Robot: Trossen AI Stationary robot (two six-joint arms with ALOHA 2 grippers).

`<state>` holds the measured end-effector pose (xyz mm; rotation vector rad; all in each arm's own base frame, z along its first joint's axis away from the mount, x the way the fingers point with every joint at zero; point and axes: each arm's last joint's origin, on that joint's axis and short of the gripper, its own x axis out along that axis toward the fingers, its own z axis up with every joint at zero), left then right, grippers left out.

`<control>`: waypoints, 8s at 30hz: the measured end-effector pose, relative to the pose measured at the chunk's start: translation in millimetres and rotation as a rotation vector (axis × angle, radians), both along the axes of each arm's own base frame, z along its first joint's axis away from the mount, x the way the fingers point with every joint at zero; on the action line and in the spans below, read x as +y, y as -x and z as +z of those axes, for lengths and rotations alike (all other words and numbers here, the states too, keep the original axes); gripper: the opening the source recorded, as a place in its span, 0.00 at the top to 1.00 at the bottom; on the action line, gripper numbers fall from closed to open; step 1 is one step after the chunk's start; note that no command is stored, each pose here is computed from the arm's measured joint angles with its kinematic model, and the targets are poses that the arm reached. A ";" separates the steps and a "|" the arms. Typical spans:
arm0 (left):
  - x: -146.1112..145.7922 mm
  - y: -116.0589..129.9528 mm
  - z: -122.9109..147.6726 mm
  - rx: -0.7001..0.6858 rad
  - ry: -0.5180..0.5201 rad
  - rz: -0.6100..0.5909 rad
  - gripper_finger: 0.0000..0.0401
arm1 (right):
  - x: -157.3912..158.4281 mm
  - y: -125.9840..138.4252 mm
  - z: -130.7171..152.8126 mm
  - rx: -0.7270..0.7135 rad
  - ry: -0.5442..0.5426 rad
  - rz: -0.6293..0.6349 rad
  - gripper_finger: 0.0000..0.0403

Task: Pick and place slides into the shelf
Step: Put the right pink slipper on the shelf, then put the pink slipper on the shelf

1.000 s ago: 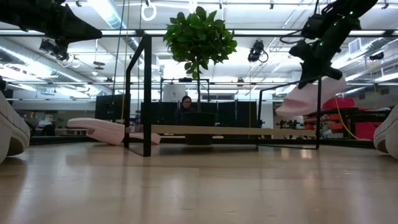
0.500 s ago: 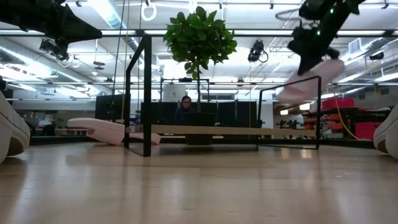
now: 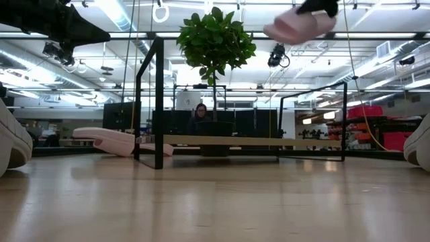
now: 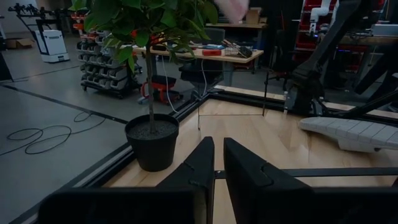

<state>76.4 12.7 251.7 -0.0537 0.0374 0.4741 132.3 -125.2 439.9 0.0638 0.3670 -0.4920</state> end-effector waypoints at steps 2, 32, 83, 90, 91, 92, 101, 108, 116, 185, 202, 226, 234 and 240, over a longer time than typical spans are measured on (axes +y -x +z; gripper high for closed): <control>0.0 0.0 0.0 0.000 0.000 0.000 0.90 | 6.4 -6.1 2.4 0.023 -0.029 0.087 0.98; 0.0 0.0 0.0 0.000 0.000 0.000 0.89 | 34.9 -122.0 -104.7 0.809 -0.097 0.736 0.98; 0.0 0.1 -0.8 0.005 0.006 0.001 0.90 | 21.4 -137.3 -144.4 1.097 -0.100 0.809 0.98; 0.0 0.1 -0.7 0.005 0.006 0.001 0.91 | 19.3 -137.1 -149.7 1.095 -0.104 0.801 0.98; 0.0 0.0 -0.8 0.005 0.006 0.000 0.91 | 19.4 -136.7 -152.9 1.099 -0.109 0.802 0.98; 0.0 0.0 -0.8 0.005 0.006 0.001 0.92 | 19.6 -135.9 -156.6 1.110 -0.113 0.803 0.98; 0.0 0.0 -0.8 0.005 0.006 0.000 0.90 | 16.6 -133.4 -179.2 1.127 -0.116 0.798 0.98; 0.0 0.0 -0.8 0.005 0.006 0.000 0.91 | 13.8 -133.6 -181.8 1.114 -0.096 0.801 0.98; 0.0 0.0 -0.8 0.005 0.006 0.000 0.92 | 7.7 -133.8 -182.4 1.101 -0.079 0.774 0.98; 0.0 0.1 -1.0 0.003 0.016 0.001 0.87 | -0.6 -135.5 -202.3 1.170 0.024 0.574 0.56; 0.0 0.1 -1.0 0.003 0.016 0.001 0.87 | 12.6 -119.7 -172.2 1.141 0.102 0.500 0.56; 0.0 -2.3 -2.7 0.051 -0.031 -0.002 0.83 | 156.4 -110.2 -120.0 0.668 -0.053 0.403 0.69; 0.1 -6.5 3.6 -0.073 0.100 0.010 0.84 | 159.9 -113.3 -118.8 0.649 -0.008 0.438 0.72; 3.6 -7.3 19.9 -0.112 0.245 0.078 0.82 | 158.2 -114.0 -118.6 0.667 0.064 0.471 0.72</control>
